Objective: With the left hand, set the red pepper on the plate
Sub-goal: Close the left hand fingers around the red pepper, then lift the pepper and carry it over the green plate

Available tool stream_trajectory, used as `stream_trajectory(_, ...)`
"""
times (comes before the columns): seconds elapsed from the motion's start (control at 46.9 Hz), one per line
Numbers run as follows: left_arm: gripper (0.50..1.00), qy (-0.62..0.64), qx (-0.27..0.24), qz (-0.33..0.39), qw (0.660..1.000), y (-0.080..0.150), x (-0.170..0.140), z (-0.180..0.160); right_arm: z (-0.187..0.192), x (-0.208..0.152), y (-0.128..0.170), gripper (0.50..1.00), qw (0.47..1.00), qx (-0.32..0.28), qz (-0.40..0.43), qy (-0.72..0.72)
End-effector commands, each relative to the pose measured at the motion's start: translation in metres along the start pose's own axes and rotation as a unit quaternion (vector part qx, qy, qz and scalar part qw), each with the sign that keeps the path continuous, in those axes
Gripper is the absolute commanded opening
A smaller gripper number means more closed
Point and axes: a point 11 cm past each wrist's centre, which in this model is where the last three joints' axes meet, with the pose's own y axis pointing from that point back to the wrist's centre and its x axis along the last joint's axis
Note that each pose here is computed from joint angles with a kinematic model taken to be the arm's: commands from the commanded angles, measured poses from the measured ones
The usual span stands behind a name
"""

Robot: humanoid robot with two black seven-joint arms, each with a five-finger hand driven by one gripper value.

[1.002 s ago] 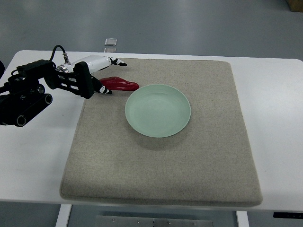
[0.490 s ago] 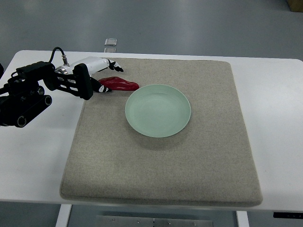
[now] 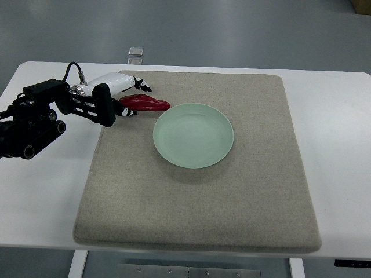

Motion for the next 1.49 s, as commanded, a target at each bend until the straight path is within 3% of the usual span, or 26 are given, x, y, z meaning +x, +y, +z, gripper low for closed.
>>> stream_trajectory(0.0, 0.716, 0.000, 0.000, 0.000, 1.000, 0.000, 0.000, 0.000, 0.000, 0.000, 0.000, 0.932, 1.000, 0.000, 0.001, 0.000)
stream_trajectory(0.192, 0.671, 0.000, 0.001, 0.000, 1.000, 0.000, 0.000, -0.001, 0.000, 0.000, 0.000, 0.932, 1.000, 0.000, 0.001, 0.000)
stream_trajectory(0.853, 0.671, 0.006, 0.006, -0.001, 1.000, -0.003, -0.007, -0.002, 0.000, 0.000, 0.000, 0.932, 1.000, 0.000, 0.000, 0.000)
stream_trajectory(0.896, 0.647, 0.006, 0.006, -0.001, 1.000, -0.003, -0.007, -0.002, 0.000, 0.000, 0.000, 0.932, 1.000, 0.000, 0.000, 0.000)
stream_trajectory(1.002, 0.500, 0.005, 0.007, -0.003, 1.000, -0.003, -0.008, -0.002, 0.000, 0.000, 0.000, 0.932, 1.000, 0.000, 0.001, 0.000)
stream_trajectory(1.471, 0.500, 0.001, 0.002, 0.008, 1.000, -0.004, -0.006, 0.001, 0.000, 0.000, 0.000, 0.932, 1.000, 0.000, 0.000, 0.000)
